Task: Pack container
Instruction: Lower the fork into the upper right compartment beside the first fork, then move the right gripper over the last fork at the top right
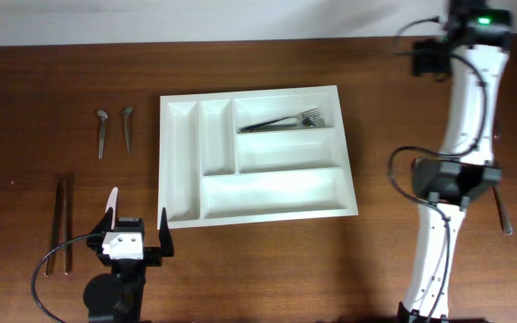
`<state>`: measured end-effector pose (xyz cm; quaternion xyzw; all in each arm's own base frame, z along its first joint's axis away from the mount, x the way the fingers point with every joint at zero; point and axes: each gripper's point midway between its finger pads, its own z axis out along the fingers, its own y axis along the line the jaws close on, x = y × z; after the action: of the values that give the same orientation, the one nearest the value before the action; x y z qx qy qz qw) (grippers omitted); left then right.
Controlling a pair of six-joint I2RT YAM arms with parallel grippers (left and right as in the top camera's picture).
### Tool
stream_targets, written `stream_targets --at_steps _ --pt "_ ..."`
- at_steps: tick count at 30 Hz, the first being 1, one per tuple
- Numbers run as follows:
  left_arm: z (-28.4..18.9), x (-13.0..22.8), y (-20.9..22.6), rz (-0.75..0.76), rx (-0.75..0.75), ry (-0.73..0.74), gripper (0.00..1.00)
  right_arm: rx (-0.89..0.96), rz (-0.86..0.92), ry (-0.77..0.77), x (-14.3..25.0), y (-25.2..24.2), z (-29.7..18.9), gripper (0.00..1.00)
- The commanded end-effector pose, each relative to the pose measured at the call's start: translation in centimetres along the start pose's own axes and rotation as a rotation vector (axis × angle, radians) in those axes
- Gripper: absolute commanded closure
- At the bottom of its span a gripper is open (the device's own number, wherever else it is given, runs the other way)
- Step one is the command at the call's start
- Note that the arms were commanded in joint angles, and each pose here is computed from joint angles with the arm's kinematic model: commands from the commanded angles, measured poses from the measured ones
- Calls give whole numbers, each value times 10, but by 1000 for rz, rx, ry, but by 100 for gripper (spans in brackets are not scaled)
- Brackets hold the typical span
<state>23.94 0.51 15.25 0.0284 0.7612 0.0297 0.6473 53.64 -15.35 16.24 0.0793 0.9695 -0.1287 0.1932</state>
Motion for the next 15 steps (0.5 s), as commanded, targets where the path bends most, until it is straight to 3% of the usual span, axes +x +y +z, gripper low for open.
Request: stream_targets --at_steps 1,6,15 --pt "0 2 2 16 -12 0 1 -73 -59 -44 0 -36 -12 1" --pt "0 2 2 16 -12 0 1 -219 -133 -85 7 -63 -4 1" --pt "0 2 2 16 -12 0 1 -179 -99 15 35 -105 44 1"
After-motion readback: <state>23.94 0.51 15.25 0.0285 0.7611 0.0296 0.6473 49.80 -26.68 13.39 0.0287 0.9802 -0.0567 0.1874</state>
